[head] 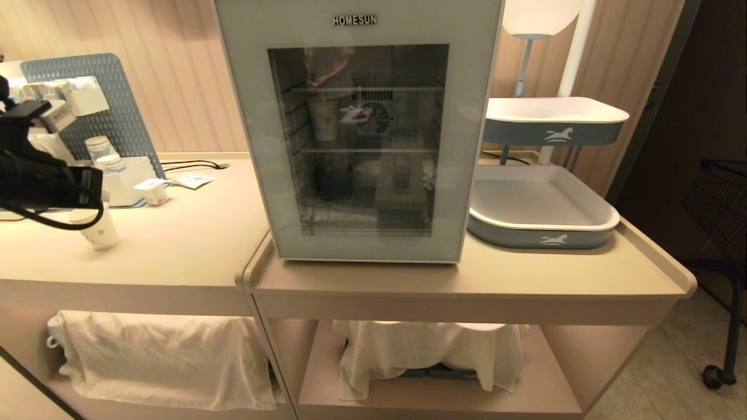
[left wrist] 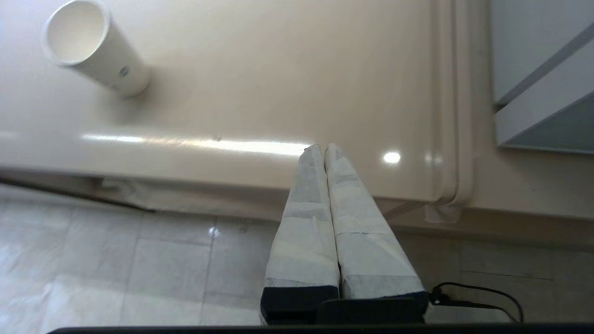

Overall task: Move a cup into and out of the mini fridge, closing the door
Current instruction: Open the freezer door

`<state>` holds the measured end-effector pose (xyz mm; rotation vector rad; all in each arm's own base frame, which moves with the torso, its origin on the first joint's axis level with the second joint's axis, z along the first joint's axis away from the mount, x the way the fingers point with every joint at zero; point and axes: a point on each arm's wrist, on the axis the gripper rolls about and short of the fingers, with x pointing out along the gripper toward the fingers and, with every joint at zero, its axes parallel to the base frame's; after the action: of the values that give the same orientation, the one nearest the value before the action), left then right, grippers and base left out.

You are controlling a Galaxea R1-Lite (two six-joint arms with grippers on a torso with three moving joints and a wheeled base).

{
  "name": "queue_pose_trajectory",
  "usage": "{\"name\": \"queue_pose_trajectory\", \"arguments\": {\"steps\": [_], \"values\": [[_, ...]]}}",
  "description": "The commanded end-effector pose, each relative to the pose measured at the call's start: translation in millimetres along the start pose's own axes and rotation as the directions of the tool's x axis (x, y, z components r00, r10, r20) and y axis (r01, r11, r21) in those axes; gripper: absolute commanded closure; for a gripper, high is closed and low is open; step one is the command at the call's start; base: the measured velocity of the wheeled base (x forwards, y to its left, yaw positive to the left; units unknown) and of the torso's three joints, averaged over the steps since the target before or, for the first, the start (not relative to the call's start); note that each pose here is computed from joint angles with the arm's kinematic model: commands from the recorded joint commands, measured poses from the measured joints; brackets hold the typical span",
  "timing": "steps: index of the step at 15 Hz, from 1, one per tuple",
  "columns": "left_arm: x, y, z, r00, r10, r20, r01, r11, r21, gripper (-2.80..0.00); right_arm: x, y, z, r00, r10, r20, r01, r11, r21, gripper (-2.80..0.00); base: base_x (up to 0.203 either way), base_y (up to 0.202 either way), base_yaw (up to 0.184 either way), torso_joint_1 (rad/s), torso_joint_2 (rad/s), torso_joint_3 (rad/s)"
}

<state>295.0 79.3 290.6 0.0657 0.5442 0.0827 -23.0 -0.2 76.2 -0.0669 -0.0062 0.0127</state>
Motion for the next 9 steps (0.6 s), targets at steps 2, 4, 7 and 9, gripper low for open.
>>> {"name": "queue_pose_trajectory", "arguments": {"steps": [2, 4, 7, 9], "values": [[36, 3.1, 9, 0.992, -0.127, 0.006, 0.127, 0.992, -0.013, 0.00, 0, 0, 0, 1.000, 0.001, -0.001, -0.001, 1.000, -0.001, 0.00, 0.000, 0.000, 0.000, 0.000, 0.00, 0.000], [49, 5.8, 18, 0.988, -0.150, 0.030, 0.150, 0.988, -0.021, 0.00, 0, 0, 0, 1.000, 0.001, -0.001, -0.001, 1.000, -0.001, 0.00, 0.000, 0.000, 0.000, 0.000, 0.00, 0.000], [74, 10.4, 26, 0.982, -0.178, 0.067, 0.181, 0.982, -0.047, 0.00, 0, 0, 0, 1.000, 0.001, -0.001, -0.001, 1.000, -0.001, 0.00, 0.000, 0.000, 0.000, 0.000, 0.00, 0.000], [86, 11.3, 28, 0.961, -0.249, 0.122, 0.264, 0.957, -0.124, 0.00, 0, 0, 0, 1.000, 0.001, -0.001, -0.001, 1.000, -0.001, 0.00, 0.000, 0.000, 0.000, 0.000, 0.00, 0.000]]}}
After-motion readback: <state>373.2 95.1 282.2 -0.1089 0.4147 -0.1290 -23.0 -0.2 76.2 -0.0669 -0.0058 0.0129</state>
